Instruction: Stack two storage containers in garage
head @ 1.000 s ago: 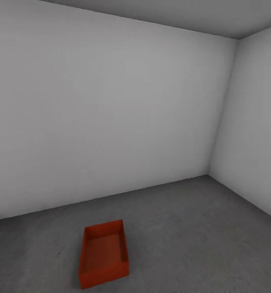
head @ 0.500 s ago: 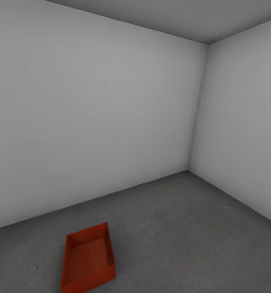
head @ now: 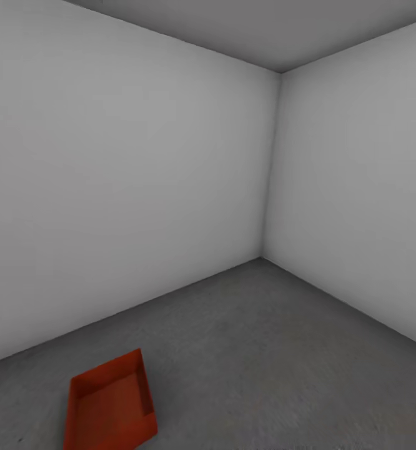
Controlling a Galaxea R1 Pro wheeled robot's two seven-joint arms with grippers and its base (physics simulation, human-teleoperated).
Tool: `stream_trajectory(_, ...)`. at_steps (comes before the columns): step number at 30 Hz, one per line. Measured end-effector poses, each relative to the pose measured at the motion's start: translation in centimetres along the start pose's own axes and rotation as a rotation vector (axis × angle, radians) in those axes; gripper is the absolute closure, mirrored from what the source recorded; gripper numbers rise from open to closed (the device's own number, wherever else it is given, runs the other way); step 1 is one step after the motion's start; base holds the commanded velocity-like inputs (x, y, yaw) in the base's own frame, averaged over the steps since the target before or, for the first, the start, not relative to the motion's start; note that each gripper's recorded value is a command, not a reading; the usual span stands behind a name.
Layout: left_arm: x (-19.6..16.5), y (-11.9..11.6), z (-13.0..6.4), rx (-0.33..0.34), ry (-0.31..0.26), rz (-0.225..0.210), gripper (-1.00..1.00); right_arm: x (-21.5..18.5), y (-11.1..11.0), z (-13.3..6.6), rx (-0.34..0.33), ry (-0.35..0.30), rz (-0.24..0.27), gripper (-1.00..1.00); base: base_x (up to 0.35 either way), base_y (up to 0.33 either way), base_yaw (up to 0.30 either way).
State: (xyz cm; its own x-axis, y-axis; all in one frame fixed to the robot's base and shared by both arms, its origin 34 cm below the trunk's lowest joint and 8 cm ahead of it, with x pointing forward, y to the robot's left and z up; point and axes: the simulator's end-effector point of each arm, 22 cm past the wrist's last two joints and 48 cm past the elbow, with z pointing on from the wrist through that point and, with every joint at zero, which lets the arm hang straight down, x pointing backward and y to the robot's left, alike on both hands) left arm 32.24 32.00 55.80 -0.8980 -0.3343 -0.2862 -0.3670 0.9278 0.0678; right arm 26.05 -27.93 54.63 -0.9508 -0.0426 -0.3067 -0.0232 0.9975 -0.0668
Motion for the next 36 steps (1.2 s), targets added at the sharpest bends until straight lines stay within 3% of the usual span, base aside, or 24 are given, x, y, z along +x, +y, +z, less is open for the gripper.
stream_trajectory(36, -0.04, 0.00, 0.00, 0.000, -0.002, -0.001, -1.00, 0.00, 0.00, 0.00, 0.000, 0.000, 0.000, -1.00, 0.000, 0.000, -0.297)
